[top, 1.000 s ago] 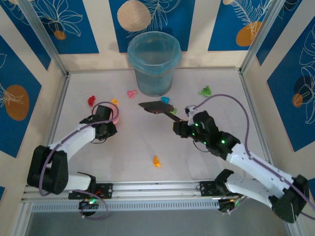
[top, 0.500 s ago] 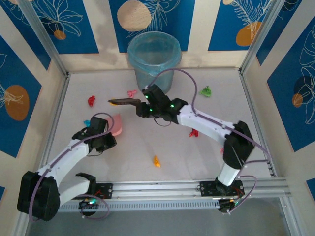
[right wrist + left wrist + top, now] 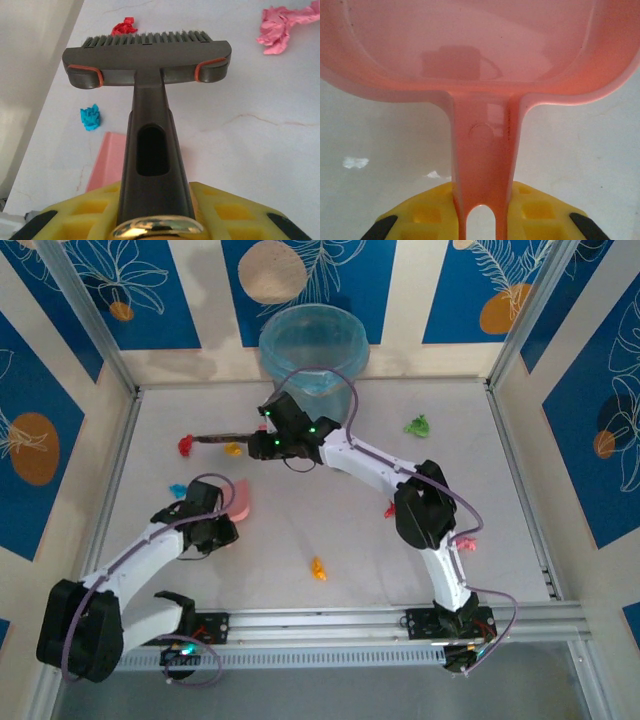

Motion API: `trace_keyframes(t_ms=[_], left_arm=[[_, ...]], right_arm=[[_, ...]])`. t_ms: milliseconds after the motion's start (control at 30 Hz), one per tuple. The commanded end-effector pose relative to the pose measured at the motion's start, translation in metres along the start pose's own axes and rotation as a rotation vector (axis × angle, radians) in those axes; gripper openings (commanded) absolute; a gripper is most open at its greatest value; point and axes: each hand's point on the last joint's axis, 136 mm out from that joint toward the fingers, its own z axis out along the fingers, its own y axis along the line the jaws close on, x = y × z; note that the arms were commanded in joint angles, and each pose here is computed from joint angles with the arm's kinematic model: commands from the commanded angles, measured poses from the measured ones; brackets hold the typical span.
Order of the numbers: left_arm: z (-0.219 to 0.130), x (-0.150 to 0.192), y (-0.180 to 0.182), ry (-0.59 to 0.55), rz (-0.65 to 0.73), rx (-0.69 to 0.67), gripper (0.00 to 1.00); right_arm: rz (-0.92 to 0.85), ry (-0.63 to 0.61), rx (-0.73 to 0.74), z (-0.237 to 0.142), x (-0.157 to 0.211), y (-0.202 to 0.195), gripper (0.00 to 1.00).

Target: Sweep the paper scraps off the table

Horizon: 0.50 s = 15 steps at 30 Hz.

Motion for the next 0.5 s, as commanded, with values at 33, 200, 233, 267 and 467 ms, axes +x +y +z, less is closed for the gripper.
trace_keyframes(t_ms=[33, 200, 233, 267, 467], left_arm=[[0.003, -0.011, -0.004, -0.033, 0.046, -0.014, 0.0], [0.006, -0.021, -0.007, -0.04, 0.069, -0.034, 0.0], [0.007, -0.023, -0.007, -0.041, 0.073, -0.042, 0.0], [0.008, -0.026, -0.006, -0.04, 0.08, -0.057, 0.0], [0.013, -0.033, -0.004, -0.047, 0.095, -0.095, 0.0]], right_arm=[[-0.021, 0.009, -0.098, 0.004, -0.018, 0.014, 0.0], [0.007, 0.052, -0.125, 0.01, -0.015, 0.01, 0.0], [0.012, 0.062, -0.123, 0.01, -0.012, 0.008, 0.0], [0.015, 0.071, -0.121, 0.01, -0.01, 0.008, 0.0], [0.08, 0.145, -0.167, 0.003, 0.007, 0.008, 0.0]])
